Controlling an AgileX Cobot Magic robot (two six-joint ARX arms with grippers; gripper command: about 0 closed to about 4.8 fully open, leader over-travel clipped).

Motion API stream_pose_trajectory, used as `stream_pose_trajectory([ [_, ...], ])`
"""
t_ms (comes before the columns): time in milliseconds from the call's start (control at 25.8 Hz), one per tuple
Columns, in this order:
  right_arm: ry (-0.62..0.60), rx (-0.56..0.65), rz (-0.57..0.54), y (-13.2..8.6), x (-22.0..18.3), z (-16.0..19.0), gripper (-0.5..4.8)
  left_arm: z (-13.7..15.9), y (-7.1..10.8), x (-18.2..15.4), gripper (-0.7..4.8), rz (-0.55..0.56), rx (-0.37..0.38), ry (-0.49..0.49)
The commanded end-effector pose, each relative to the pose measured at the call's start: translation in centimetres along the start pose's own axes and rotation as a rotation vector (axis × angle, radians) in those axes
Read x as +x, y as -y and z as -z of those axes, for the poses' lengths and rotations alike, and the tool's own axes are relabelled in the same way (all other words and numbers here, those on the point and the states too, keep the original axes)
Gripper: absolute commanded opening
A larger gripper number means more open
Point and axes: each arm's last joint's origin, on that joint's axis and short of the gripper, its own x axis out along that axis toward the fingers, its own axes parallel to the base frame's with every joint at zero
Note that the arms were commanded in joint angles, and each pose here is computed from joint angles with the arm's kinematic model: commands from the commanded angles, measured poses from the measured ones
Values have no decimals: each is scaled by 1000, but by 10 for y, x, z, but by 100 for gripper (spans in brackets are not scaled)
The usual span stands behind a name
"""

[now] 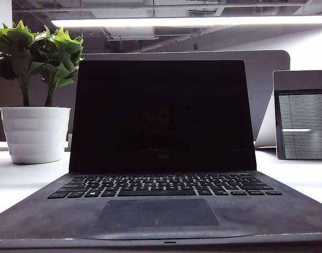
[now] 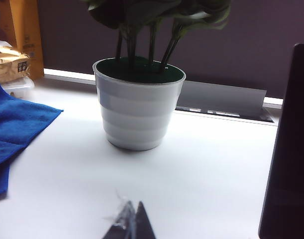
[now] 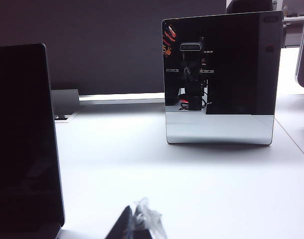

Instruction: Close the laptop lid.

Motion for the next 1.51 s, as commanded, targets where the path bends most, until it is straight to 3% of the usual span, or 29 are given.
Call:
stream_pose_trajectory([
  [39, 6, -3, -5, 0, 0, 0, -4, -2, 0, 0, -5, -1, -2, 13],
  [349, 15, -3, -7, 0, 0, -1, -4, -3, 0, 0, -5, 2, -3, 23],
  [426, 43, -5, -10, -1, 0, -4, -4, -9, 1, 0, -5, 9, -24, 82],
  [581, 118, 63, -20, -2, -2, -19, -5, -34, 3, -6, -5, 52, -156, 339],
  [698, 202, 67, -19, -4, -8, -45, -5, -59, 5, -13, -5, 77, -213, 386],
  [853, 259, 63, -11, -7, -13, -77, -5, -86, 8, -20, -5, 75, -242, 292],
  [1124, 203, 58, -78, -10, 30, -131, -4, -143, 17, -4, -5, 255, -279, 249],
  [1279, 52, 63, -260, -13, 84, -149, -5, -173, 24, 40, -5, 380, -250, 112],
  [1395, -55, 80, -426, -14, 135, -157, -5, -193, 31, 97, -5, 549, -252, -27],
  [1512, -113, 96, -500, -13, 174, -159, -5, -196, 32, 146, -5, 579, -268, -113],
])
